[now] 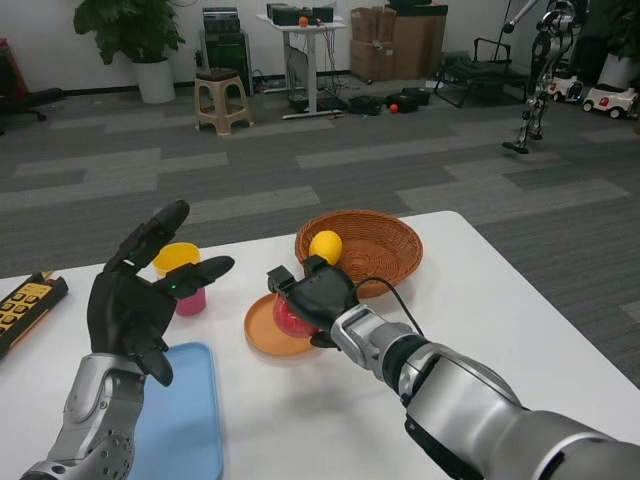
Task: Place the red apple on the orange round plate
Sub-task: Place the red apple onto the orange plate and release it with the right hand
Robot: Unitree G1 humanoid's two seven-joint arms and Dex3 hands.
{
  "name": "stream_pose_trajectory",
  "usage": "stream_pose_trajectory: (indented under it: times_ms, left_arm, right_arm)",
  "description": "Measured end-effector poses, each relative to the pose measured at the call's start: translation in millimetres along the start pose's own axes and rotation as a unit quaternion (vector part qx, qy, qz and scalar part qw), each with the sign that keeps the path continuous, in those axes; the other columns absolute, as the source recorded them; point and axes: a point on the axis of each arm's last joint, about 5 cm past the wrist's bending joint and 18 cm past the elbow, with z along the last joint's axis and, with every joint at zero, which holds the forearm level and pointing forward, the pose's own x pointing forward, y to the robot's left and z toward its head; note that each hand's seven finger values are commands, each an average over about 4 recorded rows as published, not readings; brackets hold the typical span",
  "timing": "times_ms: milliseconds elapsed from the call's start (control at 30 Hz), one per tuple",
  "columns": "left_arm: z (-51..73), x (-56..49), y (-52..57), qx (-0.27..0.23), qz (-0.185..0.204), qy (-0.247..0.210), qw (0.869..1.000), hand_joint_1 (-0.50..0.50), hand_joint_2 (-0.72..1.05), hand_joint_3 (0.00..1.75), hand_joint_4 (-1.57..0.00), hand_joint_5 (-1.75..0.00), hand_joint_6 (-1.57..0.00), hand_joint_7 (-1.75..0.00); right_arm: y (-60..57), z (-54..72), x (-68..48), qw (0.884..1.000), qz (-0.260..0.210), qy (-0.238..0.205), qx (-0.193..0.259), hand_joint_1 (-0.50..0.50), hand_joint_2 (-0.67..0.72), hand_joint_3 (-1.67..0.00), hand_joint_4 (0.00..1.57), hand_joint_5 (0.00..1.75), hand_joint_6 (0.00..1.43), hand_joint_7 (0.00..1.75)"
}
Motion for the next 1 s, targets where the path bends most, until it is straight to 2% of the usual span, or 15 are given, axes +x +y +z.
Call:
stream_pose_trajectory:
  times_ms: [133, 267, 433, 600, 900, 1000]
  left_arm:
    - [-0.3, -0.1, -0.3, 0.000, -0.001, 0.002, 1.000, 0.50, -0.64, 0.09, -1.38, 0.00, -0.81, -0.07]
    - [-1.4, -0.3, -1.5, -0.002, -0.004, 0.005, 1.000, 0.50, -0.64, 0.09, -1.38, 0.00, -0.81, -0.07]
    - [-3.2, -1.1, -3.2, -0.005, -0.009, 0.011, 1.000, 0.50, -0.64, 0.09, -1.38, 0.00, -0.81, -0.07]
    - [-4.2, -1.8, -3.9, -0.007, -0.009, 0.015, 1.000, 0.50, -0.64, 0.09, -1.38, 0.00, -0.81, -0.07]
    - [-4.2, -1.8, -3.9, -0.007, -0.009, 0.015, 1.000, 0.50, -0.64, 0.09, -1.38, 0.00, -0.81, -0.07]
    - [-4.2, -1.8, -4.0, -0.007, -0.009, 0.015, 1.000, 0.50, -0.64, 0.09, -1.38, 0.00, -0.81, -0.07]
  right_arm:
    - [0.3, 0.4, 0.0, 1.000, 0.003, -0.002, -0.004, -0.46, -0.60, -1.55, 0.49, 1.07, 0.20, 1.33]
    - [0.8, 0.6, -0.2, 1.000, 0.005, -0.003, -0.008, -0.46, -0.60, -1.59, 0.49, 1.07, 0.19, 1.33]
    - [2.1, -0.2, -1.3, 1.000, 0.011, 0.001, -0.015, -0.46, -0.60, -1.57, 0.49, 1.07, 0.25, 1.33]
    - [2.7, -0.3, -1.5, 1.000, 0.015, 0.005, -0.024, -0.46, -0.60, -1.51, 0.40, 0.87, 0.29, 1.33]
    - [-1.0, 0.0, 2.0, 0.999, 0.025, 0.015, -0.021, -0.46, -0.60, -1.43, 0.34, 0.87, 0.26, 1.33]
    - [-1.3, 0.1, 2.3, 0.999, 0.033, 0.018, -0.018, -0.46, -0.60, -1.43, 0.34, 0.87, 0.26, 1.38]
